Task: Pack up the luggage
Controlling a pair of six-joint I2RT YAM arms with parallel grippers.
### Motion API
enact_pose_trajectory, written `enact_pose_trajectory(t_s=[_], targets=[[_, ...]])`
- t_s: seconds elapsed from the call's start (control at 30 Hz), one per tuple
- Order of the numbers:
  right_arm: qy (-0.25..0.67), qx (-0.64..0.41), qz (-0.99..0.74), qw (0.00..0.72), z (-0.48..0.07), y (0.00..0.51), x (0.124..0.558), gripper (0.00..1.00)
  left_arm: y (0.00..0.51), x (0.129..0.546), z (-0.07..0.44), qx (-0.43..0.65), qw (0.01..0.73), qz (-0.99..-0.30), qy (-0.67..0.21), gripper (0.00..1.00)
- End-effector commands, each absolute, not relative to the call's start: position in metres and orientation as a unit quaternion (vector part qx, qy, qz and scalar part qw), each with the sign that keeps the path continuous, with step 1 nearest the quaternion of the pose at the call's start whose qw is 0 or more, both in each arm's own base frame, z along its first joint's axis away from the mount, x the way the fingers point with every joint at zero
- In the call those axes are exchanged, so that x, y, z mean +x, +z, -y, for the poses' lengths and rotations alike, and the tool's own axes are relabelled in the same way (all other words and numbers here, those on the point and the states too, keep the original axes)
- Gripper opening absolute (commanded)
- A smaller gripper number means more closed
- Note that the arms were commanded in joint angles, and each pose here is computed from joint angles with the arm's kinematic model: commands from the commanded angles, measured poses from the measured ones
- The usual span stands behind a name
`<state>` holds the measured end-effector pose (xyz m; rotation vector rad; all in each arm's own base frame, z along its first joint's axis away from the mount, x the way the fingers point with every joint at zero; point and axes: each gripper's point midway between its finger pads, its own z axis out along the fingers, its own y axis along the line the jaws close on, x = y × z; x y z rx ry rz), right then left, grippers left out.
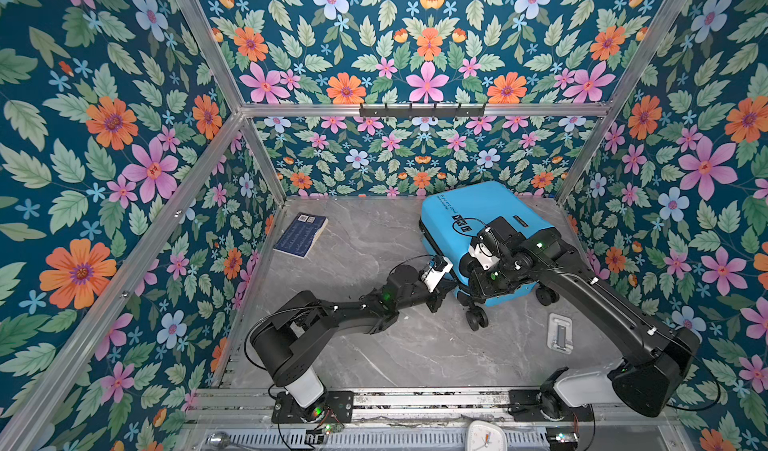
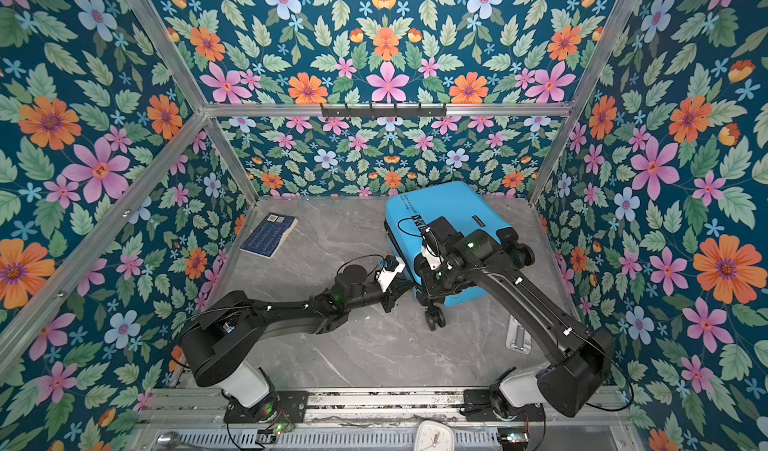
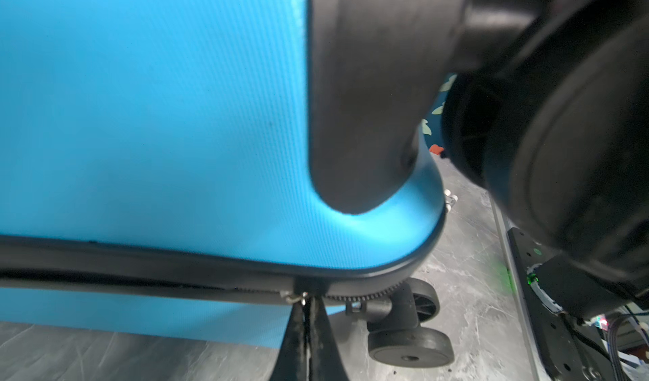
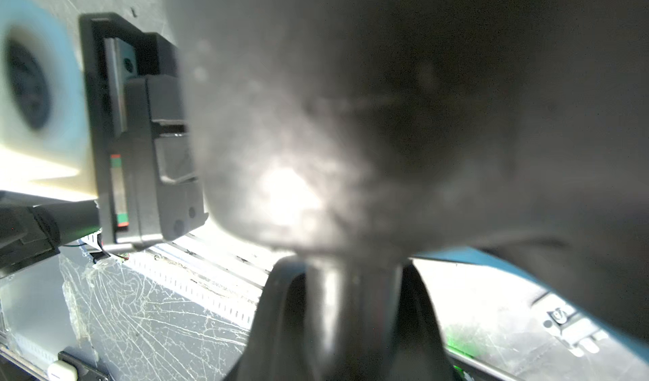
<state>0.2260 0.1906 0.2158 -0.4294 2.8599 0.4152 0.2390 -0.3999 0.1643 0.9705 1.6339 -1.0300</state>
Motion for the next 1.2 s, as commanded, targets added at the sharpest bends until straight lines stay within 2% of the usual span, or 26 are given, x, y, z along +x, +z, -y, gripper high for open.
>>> enact_pose_trajectory(t_s=[0.0, 0.27, 0.57, 1.07, 1.17], targets=[[0.228, -0.182, -0.907, 0.305, -0.245, 0.275, 0.301, 0.00, 0.189, 0.172, 0.417, 0.484, 0.418, -0.561, -0.526, 0.00], [0.208, -0.191, -0.909, 0.307, -0.248, 0.267, 0.313, 0.00, 0.205, 0.155, 0.422, 0.500, 0.410, -0.542, -0.537, 0.00], [0.189, -0.211, -0.899, 0.333, -0.249, 0.292, 0.327, 0.00, 0.189, 0.143, 0.415, 0.512, 0.392, -0.558, -0.523, 0.00], [0.224, -0.192, -0.904, 0.310, -0.263, 0.265, 0.328, 0.00, 0.211, 0.128, 0.424, 0.500, 0.409, -0.534, -0.545, 0.00], [0.244, -0.182, -0.902, 0.305, -0.268, 0.264, 0.326, 0.00, 0.215, 0.138, 0.423, 0.468, 0.449, -0.540, -0.537, 0.00]])
